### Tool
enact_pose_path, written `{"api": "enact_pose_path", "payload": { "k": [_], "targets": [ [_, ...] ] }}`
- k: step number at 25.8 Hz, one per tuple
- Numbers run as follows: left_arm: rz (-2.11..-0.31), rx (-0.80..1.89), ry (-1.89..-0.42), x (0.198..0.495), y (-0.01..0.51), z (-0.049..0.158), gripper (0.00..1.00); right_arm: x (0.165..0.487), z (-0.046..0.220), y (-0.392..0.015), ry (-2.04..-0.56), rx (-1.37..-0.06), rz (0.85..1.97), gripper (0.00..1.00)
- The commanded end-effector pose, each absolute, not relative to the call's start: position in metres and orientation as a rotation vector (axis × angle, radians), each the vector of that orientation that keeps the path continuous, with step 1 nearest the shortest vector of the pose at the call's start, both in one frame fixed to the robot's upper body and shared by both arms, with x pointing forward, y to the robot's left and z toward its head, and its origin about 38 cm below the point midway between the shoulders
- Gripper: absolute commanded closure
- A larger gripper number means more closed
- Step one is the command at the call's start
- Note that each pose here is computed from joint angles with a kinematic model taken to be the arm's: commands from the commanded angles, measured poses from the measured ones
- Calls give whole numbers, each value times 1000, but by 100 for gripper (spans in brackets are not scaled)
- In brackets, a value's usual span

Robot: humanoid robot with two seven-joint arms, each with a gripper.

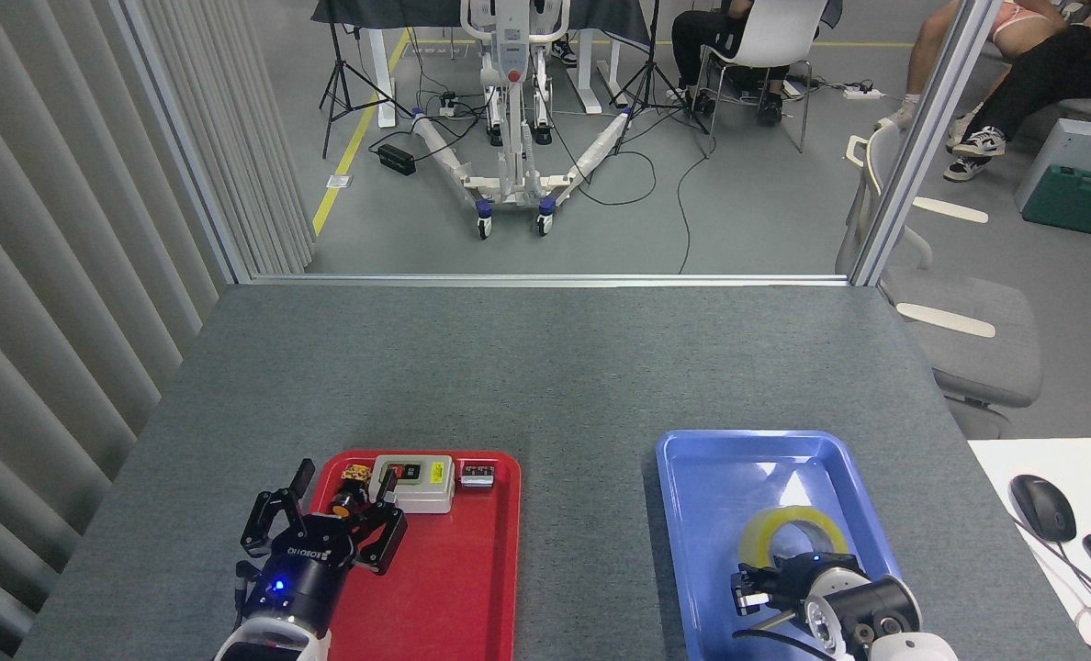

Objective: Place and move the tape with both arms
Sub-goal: 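Lower the tape into the blue tray with the right gripper, then open the right gripper and withdraw it from the tape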

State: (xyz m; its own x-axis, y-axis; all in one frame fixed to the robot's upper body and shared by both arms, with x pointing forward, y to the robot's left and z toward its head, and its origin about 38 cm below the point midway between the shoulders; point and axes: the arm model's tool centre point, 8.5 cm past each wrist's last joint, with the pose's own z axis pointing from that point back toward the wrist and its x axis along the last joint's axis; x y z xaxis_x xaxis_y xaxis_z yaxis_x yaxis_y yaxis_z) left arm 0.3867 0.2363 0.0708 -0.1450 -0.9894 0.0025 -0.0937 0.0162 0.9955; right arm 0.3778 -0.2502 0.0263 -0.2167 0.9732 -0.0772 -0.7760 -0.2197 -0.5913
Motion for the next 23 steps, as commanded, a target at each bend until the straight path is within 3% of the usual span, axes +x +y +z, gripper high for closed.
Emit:
{"api": "enact_pose_path", "payload": {
  "k": [1,8,20,23],
  "targets": [
    [-1251,1199,-1393,387,237,71,0,379,27,-251,-541,-550,1733,0],
    [-1245,1185,-1399,387,237,70,0,383,35,-250,-695,-682,1687,0],
    [-1233,1198,-1424,386,234,72,0,364,57,-299,-1086,-1193,1314,0],
    [-1233,1196,-1424,386,233,72,0,357,54,-304,-1080,-1237,1249,0]
  ]
}}
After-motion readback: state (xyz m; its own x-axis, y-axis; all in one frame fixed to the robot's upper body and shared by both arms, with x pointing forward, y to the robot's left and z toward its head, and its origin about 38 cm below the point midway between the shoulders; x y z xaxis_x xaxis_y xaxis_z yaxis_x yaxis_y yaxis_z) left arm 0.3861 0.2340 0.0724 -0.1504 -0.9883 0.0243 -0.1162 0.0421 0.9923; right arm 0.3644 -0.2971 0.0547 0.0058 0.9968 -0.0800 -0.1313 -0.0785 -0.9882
